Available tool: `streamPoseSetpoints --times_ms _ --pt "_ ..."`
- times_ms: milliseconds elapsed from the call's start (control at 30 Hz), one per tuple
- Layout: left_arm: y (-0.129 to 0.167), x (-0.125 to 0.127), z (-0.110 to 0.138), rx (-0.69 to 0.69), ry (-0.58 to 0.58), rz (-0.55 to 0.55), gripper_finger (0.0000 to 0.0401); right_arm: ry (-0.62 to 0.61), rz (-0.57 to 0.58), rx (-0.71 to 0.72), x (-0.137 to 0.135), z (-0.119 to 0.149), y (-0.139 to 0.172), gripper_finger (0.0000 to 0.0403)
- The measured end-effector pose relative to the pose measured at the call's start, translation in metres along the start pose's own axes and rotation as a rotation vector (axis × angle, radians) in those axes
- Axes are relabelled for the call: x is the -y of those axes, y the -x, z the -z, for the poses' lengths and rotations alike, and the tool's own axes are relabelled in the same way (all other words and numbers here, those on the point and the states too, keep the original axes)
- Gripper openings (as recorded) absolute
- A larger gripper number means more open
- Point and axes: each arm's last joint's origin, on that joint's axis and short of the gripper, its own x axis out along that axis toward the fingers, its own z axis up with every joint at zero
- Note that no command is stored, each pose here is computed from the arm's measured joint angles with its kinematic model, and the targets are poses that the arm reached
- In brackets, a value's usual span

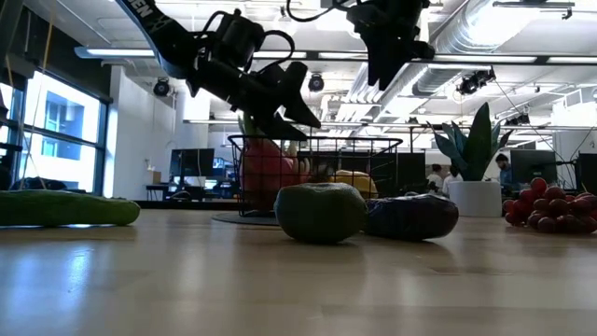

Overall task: Build produce basket
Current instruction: Put the violet eggplant into the black wire basket

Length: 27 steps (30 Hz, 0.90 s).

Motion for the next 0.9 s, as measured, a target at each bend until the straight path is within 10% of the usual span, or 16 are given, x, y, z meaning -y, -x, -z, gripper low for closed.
streamPoseSetpoints --times_ms 900 --pt "0.063 0.024 -0.049 0.098 -0.101 0.174 0.0204 -0.053 -0.211 -0.170 -0.052 0.038 0.010 0.0123"
